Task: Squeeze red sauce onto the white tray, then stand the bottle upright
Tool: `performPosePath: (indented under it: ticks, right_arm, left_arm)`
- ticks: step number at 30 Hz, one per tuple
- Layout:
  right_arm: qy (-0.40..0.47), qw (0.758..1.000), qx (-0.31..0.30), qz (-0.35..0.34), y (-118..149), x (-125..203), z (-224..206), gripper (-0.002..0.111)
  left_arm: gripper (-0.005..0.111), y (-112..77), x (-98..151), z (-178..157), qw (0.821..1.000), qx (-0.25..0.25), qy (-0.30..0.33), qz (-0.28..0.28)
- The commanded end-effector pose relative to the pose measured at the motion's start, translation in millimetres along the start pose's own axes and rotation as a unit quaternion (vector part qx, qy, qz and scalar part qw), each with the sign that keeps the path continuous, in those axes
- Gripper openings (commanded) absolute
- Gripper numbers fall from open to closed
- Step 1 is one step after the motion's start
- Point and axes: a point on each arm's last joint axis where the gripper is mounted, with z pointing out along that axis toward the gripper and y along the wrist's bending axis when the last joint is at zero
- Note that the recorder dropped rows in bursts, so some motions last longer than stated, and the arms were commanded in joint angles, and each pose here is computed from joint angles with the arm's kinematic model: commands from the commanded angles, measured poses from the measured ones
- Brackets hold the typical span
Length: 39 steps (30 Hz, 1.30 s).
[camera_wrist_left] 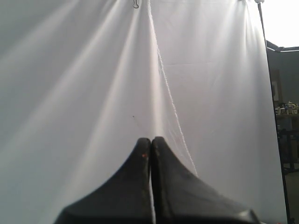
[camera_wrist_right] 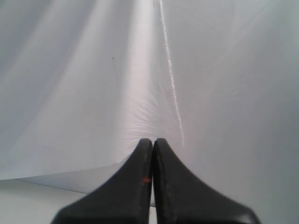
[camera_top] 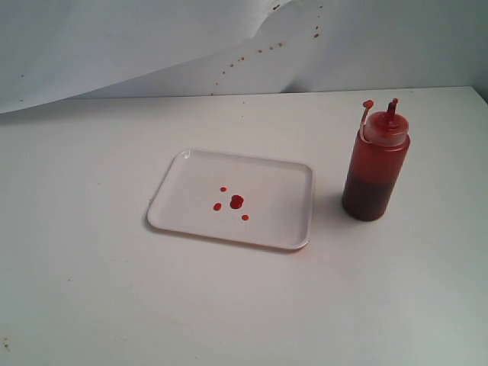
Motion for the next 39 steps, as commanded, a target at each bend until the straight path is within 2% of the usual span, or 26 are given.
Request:
performPosePath:
  ticks: [1, 17, 19, 21, 24, 27, 31, 35, 39]
  right_arm:
    - [-0.001, 1.0, -0.003, 0.003, 1.0, 0.4, -1.0, 0.0]
    - [-0.001, 1.0, -0.003, 0.003, 1.0, 0.4, -1.0, 0.0]
    - [-0.001, 1.0, -0.003, 0.003, 1.0, 0.4, -1.0, 0.0]
    - [-0.001, 1.0, -0.003, 0.003, 1.0, 0.4, -1.0, 0.0]
    - [-0.001, 1.0, -0.003, 0.003, 1.0, 0.4, -1.0, 0.0]
    - [-0.001, 1.0, -0.003, 0.003, 1.0, 0.4, -1.0, 0.0]
    - [-0.001, 1.0, -0.003, 0.003, 1.0, 0.4, -1.0, 0.0]
    - [-0.001, 1.0, -0.003, 0.003, 1.0, 0.4, -1.0, 0.0]
    - [-0.001, 1.0, -0.003, 0.003, 1.0, 0.4, -1.0, 0.0]
  left_arm:
    - [0.0, 0.4, 0.7, -0.8, 1.0, -0.003, 0.001, -0.01]
    - [0.0, 0.4, 0.7, -0.8, 1.0, -0.003, 0.001, -0.01]
    - [0.0, 1.1, -2.7, -6.2, 1.0, -0.016, -0.011, 0.0]
    - [0.0, 3.1, -4.4, -16.0, 0.998, -0.046, -0.026, -0.035]
    - [0.0, 6.7, 3.2, -32.5, 0.991, -0.105, -0.037, -0.071]
    - [0.0, 6.6, 15.4, -44.8, 0.987, -0.136, -0.046, -0.073]
    - [0.0, 7.0, 29.1, -48.8, 0.986, -0.146, -0.038, -0.07]
    - [0.0, 7.3, 31.5, -48.7, 0.986, -0.147, -0.034, -0.069]
    - [0.0, 8.9, 44.2, -48.4, 0.988, -0.151, -0.011, -0.043]
